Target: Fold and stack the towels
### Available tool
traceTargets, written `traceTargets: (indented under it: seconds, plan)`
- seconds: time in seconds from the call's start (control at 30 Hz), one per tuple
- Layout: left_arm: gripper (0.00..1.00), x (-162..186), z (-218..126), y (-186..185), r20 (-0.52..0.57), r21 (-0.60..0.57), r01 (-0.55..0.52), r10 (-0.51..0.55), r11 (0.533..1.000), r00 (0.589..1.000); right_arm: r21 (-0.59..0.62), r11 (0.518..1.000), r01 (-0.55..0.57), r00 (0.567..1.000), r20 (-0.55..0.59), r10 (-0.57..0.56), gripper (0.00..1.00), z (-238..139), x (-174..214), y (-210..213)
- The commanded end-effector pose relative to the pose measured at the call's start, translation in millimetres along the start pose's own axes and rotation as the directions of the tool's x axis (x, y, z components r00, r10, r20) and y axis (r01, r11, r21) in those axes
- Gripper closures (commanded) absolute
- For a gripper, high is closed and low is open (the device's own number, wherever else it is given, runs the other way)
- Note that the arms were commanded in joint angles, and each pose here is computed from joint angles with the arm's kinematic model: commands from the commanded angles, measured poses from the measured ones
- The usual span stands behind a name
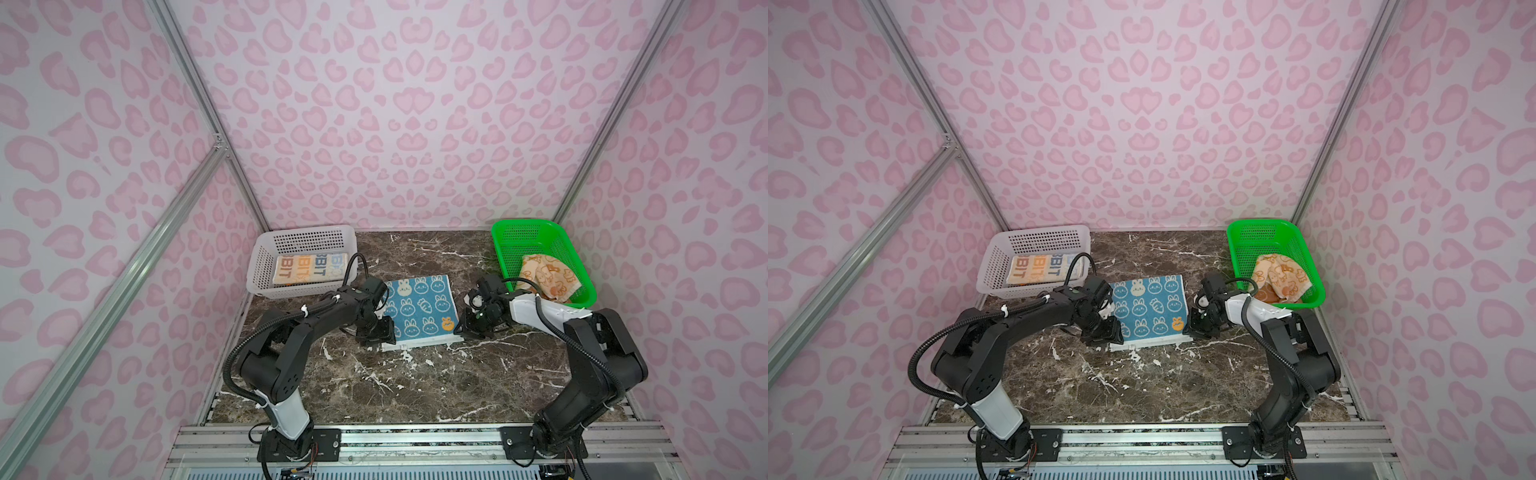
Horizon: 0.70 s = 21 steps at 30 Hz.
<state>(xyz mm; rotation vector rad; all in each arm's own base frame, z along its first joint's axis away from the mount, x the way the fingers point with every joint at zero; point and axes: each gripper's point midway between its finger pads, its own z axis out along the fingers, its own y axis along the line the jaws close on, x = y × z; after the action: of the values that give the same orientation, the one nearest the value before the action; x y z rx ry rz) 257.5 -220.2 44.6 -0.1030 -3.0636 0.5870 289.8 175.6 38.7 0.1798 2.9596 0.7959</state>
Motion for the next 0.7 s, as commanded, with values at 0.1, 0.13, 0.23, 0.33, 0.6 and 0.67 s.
traceTargets:
  seconds: [0.1,0.13,0.23,0.33,0.6,0.67]
  plan:
    - [0.02,-16,-36,-13,0.079,-0.012,-0.053,0.054,0.999,0.995,0.011,0.999,0.049,0.997,0.056,-0.05,0.23,-31,-8,22]
    - [0.02,-22,-42,-17,0.101,0.0,-0.053,0.052,0.999,0.993,0.012,0.998,0.059,0.996,0.067,-0.059,0.15,-37,-10,26]
    - [0.02,-42,-58,-32,0.173,0.096,-0.02,0.004,0.995,0.985,-0.049,0.996,0.071,0.993,0.103,-0.065,0.02,-43,-17,42]
    - [0.02,-60,-65,-52,0.219,0.217,0.01,-0.058,0.976,0.974,-0.15,0.987,0.058,0.993,0.114,-0.041,0.02,-35,-24,59]
    - [0.02,-64,-38,-48,0.214,0.25,0.093,-0.149,0.964,0.965,-0.207,0.978,0.009,0.997,0.075,0.006,0.02,3,-23,56]
    - [0.02,-57,-24,-41,0.193,0.221,0.107,-0.151,0.969,0.97,-0.188,0.982,-0.001,0.998,0.055,0.011,0.02,11,-18,48]
